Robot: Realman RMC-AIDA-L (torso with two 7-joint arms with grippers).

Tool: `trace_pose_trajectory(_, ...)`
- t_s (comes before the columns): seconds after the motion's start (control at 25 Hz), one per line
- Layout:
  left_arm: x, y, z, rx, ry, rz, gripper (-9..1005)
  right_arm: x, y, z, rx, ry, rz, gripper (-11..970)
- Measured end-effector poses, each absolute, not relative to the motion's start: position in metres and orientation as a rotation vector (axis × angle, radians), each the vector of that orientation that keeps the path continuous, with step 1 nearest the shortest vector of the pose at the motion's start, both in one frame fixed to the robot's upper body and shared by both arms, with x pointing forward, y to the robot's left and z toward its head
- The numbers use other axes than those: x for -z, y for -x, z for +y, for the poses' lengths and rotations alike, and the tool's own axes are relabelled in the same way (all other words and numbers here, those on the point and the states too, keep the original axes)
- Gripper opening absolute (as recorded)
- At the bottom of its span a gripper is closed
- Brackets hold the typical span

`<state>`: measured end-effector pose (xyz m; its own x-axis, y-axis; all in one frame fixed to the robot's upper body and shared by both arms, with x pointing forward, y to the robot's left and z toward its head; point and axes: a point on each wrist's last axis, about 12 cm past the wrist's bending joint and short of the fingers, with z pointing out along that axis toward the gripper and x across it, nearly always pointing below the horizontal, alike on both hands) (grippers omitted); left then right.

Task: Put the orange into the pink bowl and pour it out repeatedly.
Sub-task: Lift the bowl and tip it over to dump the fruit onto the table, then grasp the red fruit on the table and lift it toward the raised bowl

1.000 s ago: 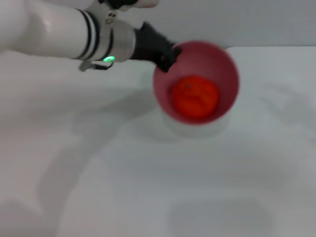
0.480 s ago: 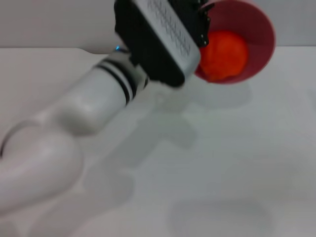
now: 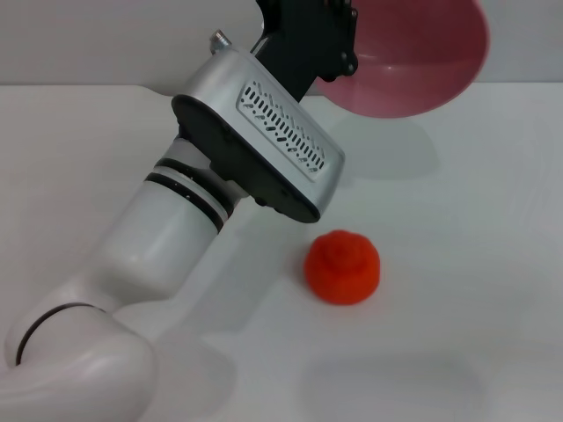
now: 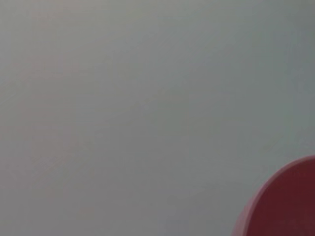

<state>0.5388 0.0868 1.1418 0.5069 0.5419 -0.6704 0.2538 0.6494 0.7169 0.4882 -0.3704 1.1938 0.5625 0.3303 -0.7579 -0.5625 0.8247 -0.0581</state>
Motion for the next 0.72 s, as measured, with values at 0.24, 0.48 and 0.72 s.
trace_pose_trajectory(0.24,-1.145,-0.543,0.084,-0.120,-0.896,1.130,43,-1.191,-0.485,-0.370,-0.549,0.309,0.815,445)
trace_pose_trajectory(0.48,-1.173,-0.570,0.091,0.090,-0.950,1.359,43,-1.188,-0.483,-0.370,-0.559,0.305,0.820,443)
trace_pose_trajectory(0.72,-1.208,-0.612,0.126,0.369,-1.041,1.702,43,-1.191,-0.487,-0.366,-0.691,0.325,0.903,442)
